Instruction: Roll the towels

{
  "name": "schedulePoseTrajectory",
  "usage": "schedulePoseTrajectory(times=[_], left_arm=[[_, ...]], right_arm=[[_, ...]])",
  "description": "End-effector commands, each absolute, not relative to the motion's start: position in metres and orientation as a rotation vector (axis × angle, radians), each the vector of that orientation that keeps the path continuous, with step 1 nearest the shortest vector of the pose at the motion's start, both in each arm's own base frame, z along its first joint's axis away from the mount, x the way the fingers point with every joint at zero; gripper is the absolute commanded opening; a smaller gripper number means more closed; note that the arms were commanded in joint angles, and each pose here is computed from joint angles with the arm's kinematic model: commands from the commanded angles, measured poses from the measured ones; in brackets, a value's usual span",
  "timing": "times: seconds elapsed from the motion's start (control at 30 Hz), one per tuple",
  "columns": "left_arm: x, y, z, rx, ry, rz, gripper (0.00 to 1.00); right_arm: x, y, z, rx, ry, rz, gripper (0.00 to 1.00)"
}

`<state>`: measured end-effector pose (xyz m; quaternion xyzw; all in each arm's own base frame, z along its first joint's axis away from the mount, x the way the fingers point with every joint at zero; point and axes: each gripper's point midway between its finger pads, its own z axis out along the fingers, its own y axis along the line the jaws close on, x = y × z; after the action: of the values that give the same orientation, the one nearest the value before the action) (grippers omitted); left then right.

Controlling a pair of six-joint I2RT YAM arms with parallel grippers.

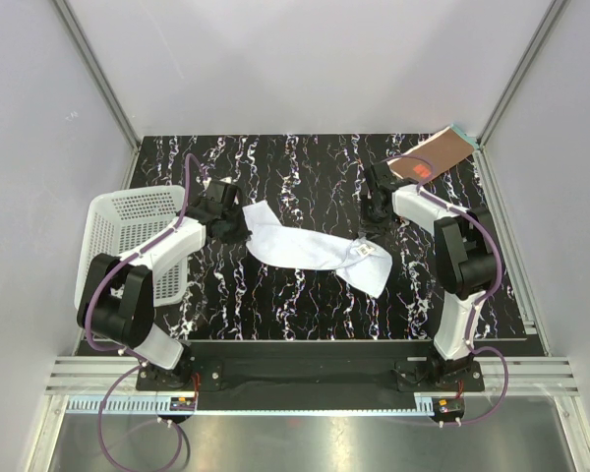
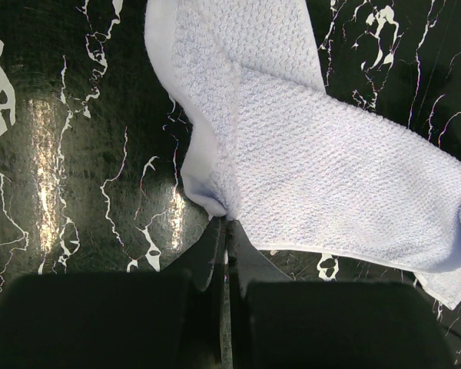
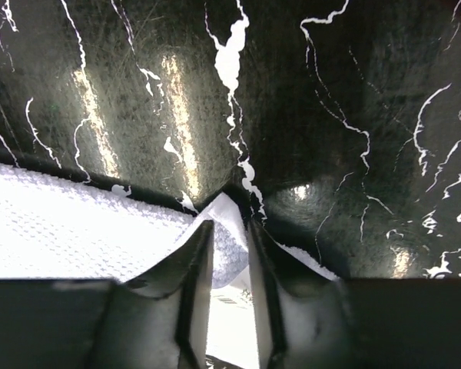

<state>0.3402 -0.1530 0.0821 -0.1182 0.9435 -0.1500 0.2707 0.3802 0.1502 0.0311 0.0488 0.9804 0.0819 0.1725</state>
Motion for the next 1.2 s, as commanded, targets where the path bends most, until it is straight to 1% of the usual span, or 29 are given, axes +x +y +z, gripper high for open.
schedulePoseTrajectory(times=[0.0,0.03,0.1,0.2,0.47,0.5,0.53,0.57,0.63,0.67,0.73,0.8,0.83,0.9,0.93,0.97,1.0,1.1,1.17], left_arm=[[0.343,-0.153,0.086,-0.303,2.514,-0.407,0.00],[0.343,-0.153,0.086,-0.303,2.514,-0.405,0.00],[0.342,-0.152,0.085,-0.302,2.517,-0.403,0.00],[0.343,-0.152,0.086,-0.303,2.514,-0.400,0.00],[0.341,-0.150,0.087,-0.303,2.513,-0.394,0.00],[0.342,-0.151,0.088,-0.302,2.510,-0.396,0.00],[0.342,-0.151,0.087,-0.303,2.512,-0.395,0.00],[0.342,-0.151,0.087,-0.302,2.510,-0.396,0.00],[0.342,-0.151,0.088,-0.302,2.509,-0.396,0.00],[0.342,-0.151,0.087,-0.304,2.512,-0.397,0.00],[0.342,-0.151,0.087,-0.305,2.511,-0.396,0.00],[0.342,-0.151,0.087,-0.305,2.510,-0.395,0.00],[0.342,-0.151,0.087,-0.303,2.512,-0.395,0.00],[0.342,-0.151,0.086,-0.304,2.511,-0.396,0.00],[0.342,-0.151,0.087,-0.305,2.511,-0.396,0.00],[0.342,-0.151,0.086,-0.303,2.511,-0.394,0.00],[0.343,-0.151,0.086,-0.304,2.510,-0.396,0.00],[0.342,-0.151,0.085,-0.305,2.514,-0.394,0.00],[0.342,-0.151,0.086,-0.305,2.512,-0.393,0.00]], right_arm=[[0.383,0.158,0.035,0.121,2.764,0.288,0.30],[0.382,0.158,0.036,0.119,2.765,0.285,0.27],[0.383,0.157,0.038,0.119,2.762,0.286,0.15],[0.383,0.158,0.043,0.112,2.751,0.298,0.00],[0.384,0.151,0.056,0.130,2.691,0.266,0.00],[0.385,0.149,0.058,0.137,2.684,0.254,0.02],[0.384,0.148,0.059,0.135,2.693,0.244,0.46],[0.386,0.148,0.060,0.120,2.693,0.240,0.65],[0.387,0.143,0.059,0.126,2.694,0.196,0.86],[0.387,0.143,0.058,0.121,2.698,0.198,0.89],[0.387,0.146,0.057,0.116,2.702,0.219,0.89],[0.386,0.147,0.054,0.122,2.709,0.220,0.88],[0.385,0.152,0.054,0.116,2.712,0.264,0.87],[0.382,0.155,0.047,0.116,2.735,0.281,0.81],[0.381,0.159,0.046,0.114,2.739,0.310,0.76],[0.378,0.160,0.042,0.116,2.753,0.320,0.71],[0.377,0.163,0.041,0.110,2.756,0.346,0.62],[0.372,0.164,0.036,0.122,2.769,0.365,0.51],[0.369,0.166,0.032,0.121,2.782,0.373,0.48]])
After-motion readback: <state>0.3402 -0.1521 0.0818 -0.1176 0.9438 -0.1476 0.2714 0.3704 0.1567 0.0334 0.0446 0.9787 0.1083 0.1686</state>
